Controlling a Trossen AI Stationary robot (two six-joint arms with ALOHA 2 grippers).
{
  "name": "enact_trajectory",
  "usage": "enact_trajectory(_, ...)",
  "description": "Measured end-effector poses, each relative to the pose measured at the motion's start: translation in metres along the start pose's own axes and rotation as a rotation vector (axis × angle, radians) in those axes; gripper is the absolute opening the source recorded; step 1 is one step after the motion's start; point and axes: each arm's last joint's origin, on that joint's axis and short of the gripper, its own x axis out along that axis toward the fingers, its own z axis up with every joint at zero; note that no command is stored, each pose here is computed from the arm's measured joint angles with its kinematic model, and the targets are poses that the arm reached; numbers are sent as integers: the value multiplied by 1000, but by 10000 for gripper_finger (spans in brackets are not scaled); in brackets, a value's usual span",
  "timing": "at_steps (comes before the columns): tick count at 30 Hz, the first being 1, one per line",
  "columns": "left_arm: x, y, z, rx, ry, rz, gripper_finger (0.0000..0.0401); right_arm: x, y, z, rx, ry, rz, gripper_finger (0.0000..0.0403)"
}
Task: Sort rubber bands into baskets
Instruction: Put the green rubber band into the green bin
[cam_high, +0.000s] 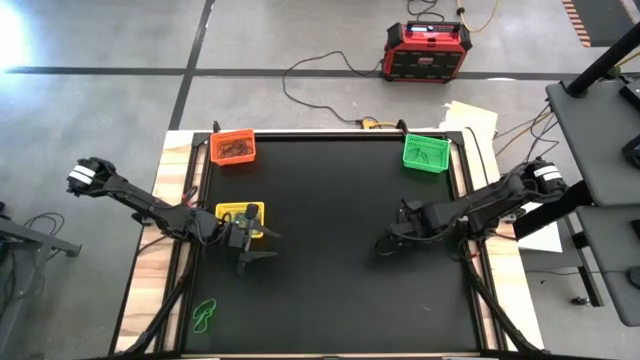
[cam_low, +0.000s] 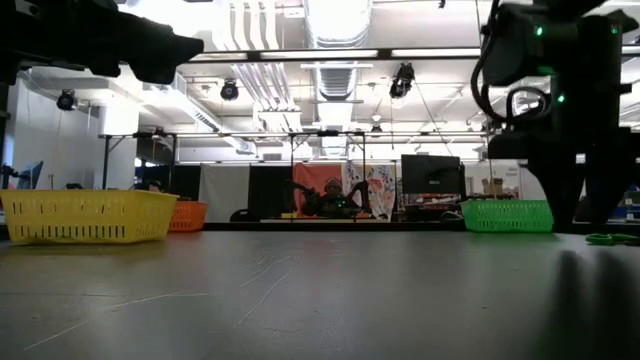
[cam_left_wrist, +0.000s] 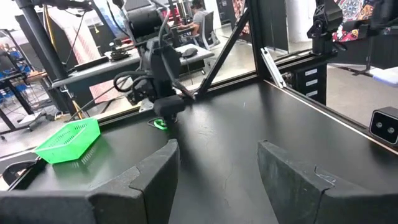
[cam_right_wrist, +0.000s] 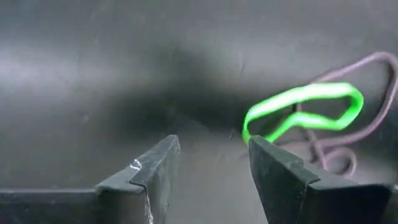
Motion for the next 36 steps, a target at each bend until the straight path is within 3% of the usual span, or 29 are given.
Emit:
enact_trajectory(9, 0, 1, 0, 8, 7, 30, 201, 13, -11, 11, 48, -29, -51, 187)
enact_trajectory(15, 0, 1, 0, 8, 8, 32, 201, 26, -13, 8, 76, 9, 5, 174)
enact_trajectory(21, 0, 1, 0, 7, 8, 32, 201, 28, -17, 7, 81, 16, -5, 121)
enact_trajectory(28, 0, 1, 0, 7, 8, 32, 201, 28, -20, 7, 21, 20, -40, 20)
enact_trajectory(36, 0, 1, 0, -2, 8, 32, 201, 2, -4, 15, -15, -46, 17, 9)
